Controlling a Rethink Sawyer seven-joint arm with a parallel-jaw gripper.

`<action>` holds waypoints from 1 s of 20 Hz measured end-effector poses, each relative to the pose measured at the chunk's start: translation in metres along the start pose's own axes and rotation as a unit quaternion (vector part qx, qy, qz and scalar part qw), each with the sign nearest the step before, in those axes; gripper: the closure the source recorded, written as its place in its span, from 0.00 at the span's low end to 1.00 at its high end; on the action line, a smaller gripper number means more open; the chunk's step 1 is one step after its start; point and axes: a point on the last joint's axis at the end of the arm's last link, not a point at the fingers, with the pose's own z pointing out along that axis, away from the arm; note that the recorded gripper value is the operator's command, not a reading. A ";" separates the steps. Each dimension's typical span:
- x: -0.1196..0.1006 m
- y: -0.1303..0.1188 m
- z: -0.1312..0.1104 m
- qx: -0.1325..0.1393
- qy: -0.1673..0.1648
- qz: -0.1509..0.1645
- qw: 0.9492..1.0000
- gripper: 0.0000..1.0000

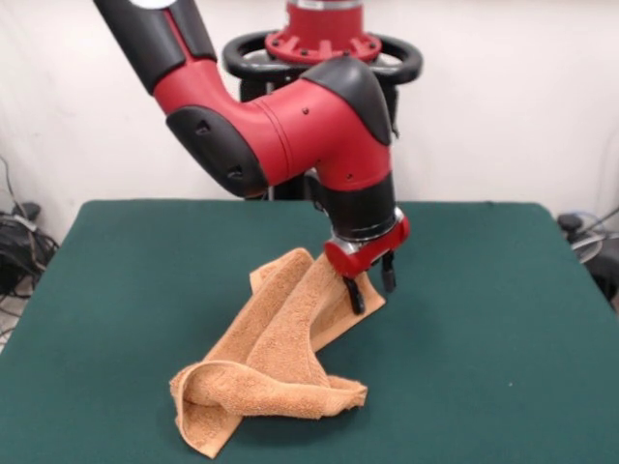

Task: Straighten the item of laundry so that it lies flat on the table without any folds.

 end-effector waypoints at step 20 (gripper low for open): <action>-0.006 0.004 0.004 0.025 0.057 -0.032 0.998 0.00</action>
